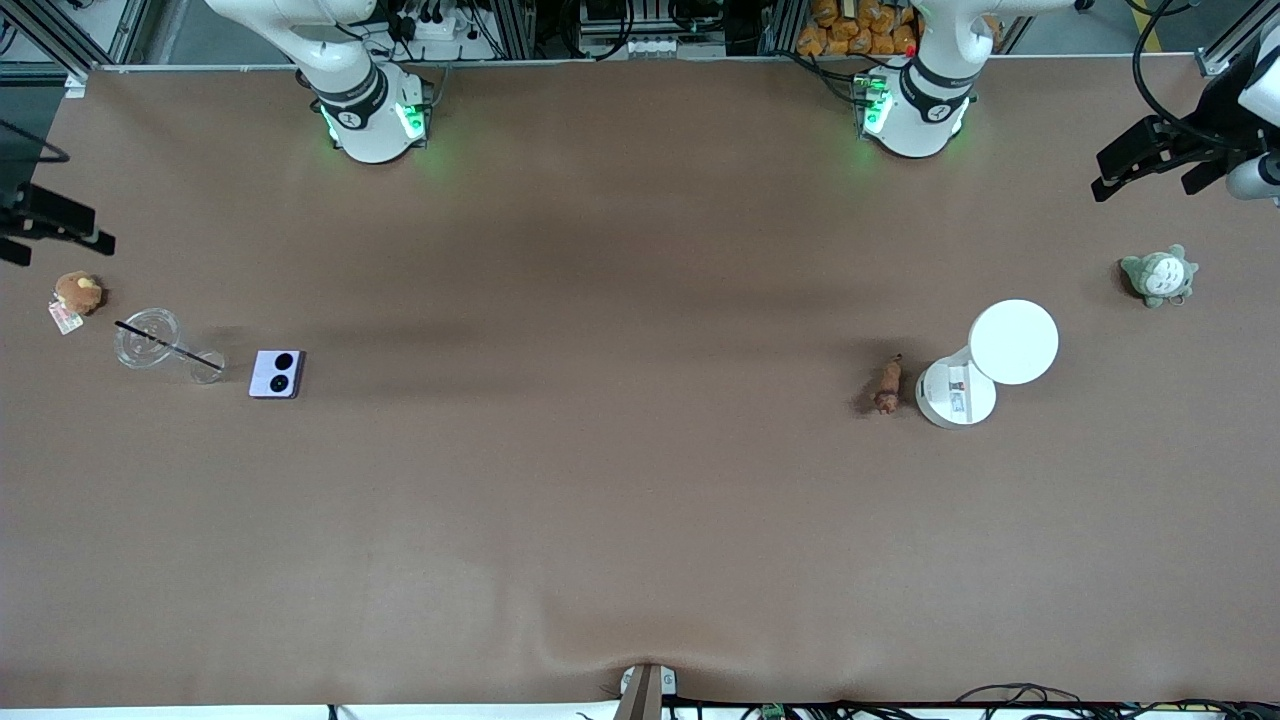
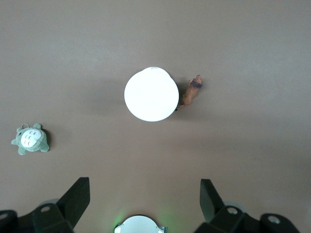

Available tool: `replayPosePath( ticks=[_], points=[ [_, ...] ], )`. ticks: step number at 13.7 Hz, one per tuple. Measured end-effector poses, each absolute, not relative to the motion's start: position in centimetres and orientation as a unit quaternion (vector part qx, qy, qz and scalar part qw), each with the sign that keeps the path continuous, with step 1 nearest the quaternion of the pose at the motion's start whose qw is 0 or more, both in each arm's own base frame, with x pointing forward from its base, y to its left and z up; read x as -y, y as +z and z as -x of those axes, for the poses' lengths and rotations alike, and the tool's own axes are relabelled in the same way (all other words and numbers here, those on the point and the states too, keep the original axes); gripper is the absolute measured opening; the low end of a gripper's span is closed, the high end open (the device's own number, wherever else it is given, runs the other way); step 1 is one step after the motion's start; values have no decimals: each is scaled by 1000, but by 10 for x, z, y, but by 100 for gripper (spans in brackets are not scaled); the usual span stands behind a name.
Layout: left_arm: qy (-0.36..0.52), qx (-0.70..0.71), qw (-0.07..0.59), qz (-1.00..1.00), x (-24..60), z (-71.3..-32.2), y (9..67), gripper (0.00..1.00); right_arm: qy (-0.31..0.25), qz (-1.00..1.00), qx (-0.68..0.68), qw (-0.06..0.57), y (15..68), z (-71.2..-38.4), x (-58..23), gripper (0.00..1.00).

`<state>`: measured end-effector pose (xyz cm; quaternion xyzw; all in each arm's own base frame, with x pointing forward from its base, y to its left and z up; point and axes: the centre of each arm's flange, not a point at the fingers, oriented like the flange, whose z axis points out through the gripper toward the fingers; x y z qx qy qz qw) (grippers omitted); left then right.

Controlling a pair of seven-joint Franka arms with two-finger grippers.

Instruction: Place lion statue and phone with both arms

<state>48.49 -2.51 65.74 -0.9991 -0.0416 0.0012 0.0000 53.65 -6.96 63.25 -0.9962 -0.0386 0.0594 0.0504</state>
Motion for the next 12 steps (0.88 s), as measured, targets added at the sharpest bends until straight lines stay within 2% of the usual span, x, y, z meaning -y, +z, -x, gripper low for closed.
replayPosePath(
  ticks=[5,12],
  points=[
    [-2,43,-1,999,23,-482,662,100,42,996,72,17,652,-534,37,100],
    [-9,45,-2,999,21,-483,664,100,24,996,81,13,667,-534,23,100]
  ],
)
